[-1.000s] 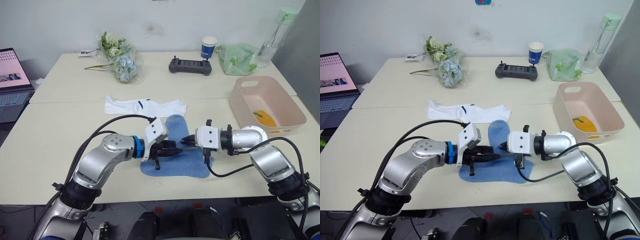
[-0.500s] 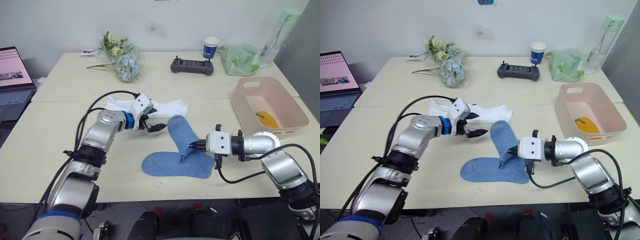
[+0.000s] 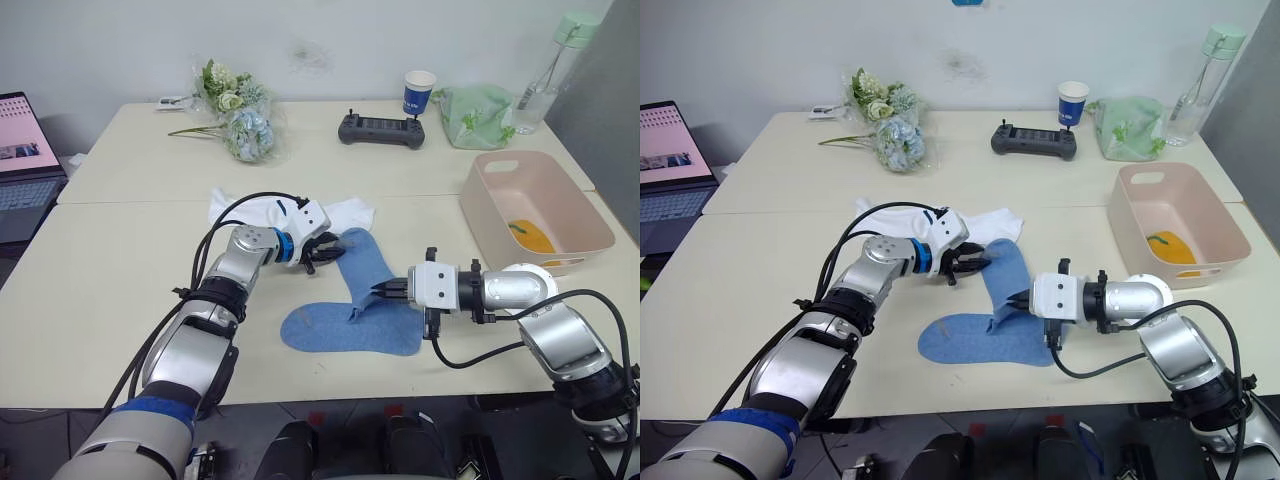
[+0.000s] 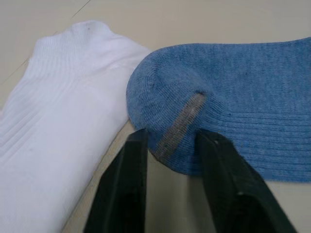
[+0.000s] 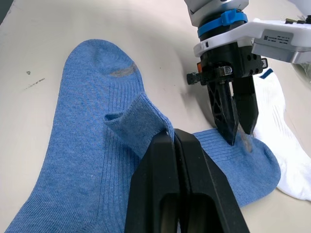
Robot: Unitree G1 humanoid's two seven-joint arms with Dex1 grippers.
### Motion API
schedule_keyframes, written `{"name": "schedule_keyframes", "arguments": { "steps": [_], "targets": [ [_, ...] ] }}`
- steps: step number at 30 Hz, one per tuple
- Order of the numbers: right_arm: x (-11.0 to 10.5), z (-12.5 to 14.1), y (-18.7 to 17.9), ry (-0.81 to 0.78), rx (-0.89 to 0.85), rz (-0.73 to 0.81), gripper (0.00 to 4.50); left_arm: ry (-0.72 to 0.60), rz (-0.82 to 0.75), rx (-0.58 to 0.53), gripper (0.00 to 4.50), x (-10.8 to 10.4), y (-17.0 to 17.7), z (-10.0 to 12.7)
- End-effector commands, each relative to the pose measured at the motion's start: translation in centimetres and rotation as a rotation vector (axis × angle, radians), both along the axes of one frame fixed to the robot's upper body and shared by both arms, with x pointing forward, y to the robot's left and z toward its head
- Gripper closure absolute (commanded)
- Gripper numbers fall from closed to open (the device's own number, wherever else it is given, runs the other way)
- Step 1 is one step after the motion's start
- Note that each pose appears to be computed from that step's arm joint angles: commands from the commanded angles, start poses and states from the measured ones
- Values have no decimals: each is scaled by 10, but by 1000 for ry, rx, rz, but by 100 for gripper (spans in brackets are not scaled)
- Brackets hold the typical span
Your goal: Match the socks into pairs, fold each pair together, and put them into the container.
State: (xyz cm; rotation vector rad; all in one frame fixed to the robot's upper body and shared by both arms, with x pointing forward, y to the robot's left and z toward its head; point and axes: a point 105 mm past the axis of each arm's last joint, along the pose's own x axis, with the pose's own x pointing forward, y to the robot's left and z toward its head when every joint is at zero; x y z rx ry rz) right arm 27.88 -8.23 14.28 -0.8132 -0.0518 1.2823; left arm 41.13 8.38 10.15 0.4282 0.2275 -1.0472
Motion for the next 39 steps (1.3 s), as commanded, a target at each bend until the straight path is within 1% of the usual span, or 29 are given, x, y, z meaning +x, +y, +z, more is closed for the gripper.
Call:
{"name": "schedule_keyframes", "arguments": {
  "steps": [1, 2, 3, 6, 8, 10, 13, 14, 16, 19, 24, 25, 28, 30, 32, 33, 35, 39],
  "targets": [
    [3, 15, -2, -50, 29, 11, 450, -43, 23, -64, 407, 2, 11, 19],
    [5, 17, -3, -55, 33, 13, 450, -44, 36, -84, 442, 0, 17, 22],
    [7, 18, -3, -61, 37, 14, 450, -44, 51, -103, 447, -2, 21, 24],
    [14, 20, -5, -76, 43, 16, 450, -34, 122, -162, 447, -9, 35, 29],
    [20, 21, -7, -89, 44, 13, 450, -19, 146, -187, 447, -21, 43, 30],
    [28, 21, -9, -97, 48, 11, 450, 0, 169, -212, 447, -39, 50, 31],
    [34, 19, -12, -89, 44, 20, 450, 21, 193, -233, 447, -59, 54, 30],
    [34, 19, -13, -84, 45, 26, 450, 27, 197, -238, 447, -61, 53, 30],
    [33, 20, -14, -73, 47, 35, 450, 16, 208, -228, 447, -58, 50, 29],
    [27, 18, -13, -47, 51, 54, 450, -17, 196, -234, 387, -42, 35, 33],
    [23, 13, -11, -38, 46, 57, 450, 0, 157, -225, 224, -20, 12, 29],
    [22, 12, -11, -39, 45, 56, 450, 0, 159, -216, 196, -15, 10, 26],
    [18, 11, -9, -38, 45, 54, 450, 3, 178, -162, 91, -2, 5, 18],
    [15, 11, -9, -38, 49, 50, 450, 39, 152, -136, 33, -1, 0, 12],
    [14, 11, -8, -38, 50, 46, 450, 60, 123, -133, 33, -1, -5, 10],
    [13, 10, -8, -38, 50, 45, 450, 57, 115, -133, 44, -1, -7, 10],
    [13, 10, -7, -37, 52, 41, 450, 71, 93, -130, 96, -2, -9, 9],
    [11, 9, -5, -34, 60, 35, 450, 61, 71, -106, 228, -3, -10, 7]
  ]
}}
